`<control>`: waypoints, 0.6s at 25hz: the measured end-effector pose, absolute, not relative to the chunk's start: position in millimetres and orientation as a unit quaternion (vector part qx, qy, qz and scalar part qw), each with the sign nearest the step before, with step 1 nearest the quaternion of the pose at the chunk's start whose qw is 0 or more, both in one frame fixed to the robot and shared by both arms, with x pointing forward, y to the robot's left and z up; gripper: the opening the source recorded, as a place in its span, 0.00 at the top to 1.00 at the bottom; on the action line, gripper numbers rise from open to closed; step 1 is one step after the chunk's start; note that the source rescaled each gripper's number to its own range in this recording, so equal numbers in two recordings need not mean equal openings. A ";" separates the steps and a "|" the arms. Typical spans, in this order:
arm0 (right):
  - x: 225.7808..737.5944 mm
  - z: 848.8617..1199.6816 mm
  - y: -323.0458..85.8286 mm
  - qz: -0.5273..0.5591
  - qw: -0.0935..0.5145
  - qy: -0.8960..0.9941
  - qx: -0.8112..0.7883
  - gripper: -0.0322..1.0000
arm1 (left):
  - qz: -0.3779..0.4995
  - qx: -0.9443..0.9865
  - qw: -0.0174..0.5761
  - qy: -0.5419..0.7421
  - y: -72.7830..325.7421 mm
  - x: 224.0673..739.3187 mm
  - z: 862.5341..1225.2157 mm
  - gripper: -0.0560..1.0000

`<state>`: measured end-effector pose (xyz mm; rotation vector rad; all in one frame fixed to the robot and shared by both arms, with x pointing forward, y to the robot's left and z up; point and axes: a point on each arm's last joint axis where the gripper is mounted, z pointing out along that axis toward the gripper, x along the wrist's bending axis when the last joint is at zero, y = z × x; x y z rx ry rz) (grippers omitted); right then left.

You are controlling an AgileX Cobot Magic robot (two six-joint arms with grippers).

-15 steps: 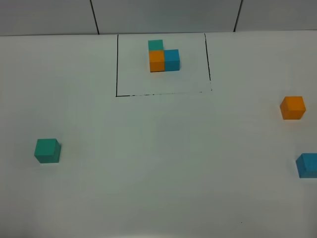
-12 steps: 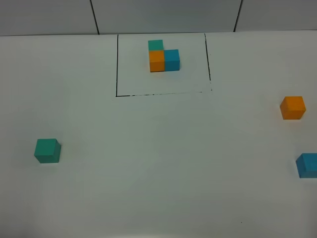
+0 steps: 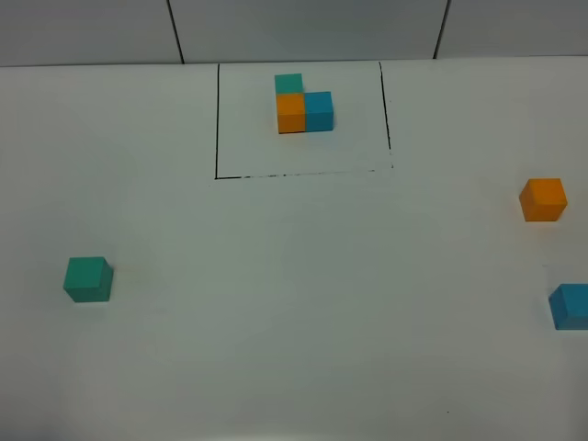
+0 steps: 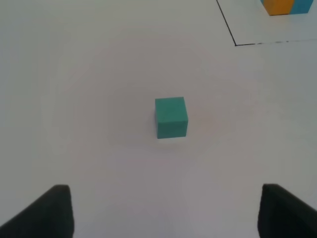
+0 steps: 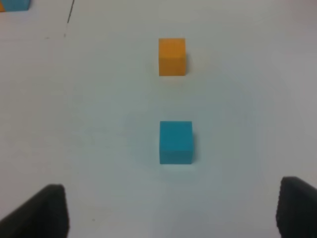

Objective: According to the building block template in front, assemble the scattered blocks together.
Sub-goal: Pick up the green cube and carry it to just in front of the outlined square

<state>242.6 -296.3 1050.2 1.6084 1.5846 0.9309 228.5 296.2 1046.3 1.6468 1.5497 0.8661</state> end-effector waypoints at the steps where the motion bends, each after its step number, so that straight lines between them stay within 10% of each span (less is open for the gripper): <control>1: 242.6 1050.2 -296.3 0.358 0.343 0.610 0.619 0.27 | 0.335 0.636 0.352 0.599 296.2 228.5 1046.3 0.30; 15: 242.6 1050.2 -296.3 0.358 0.343 0.610 0.619 0.27 | 0.335 0.636 0.352 0.599 296.2 228.5 1046.3 0.30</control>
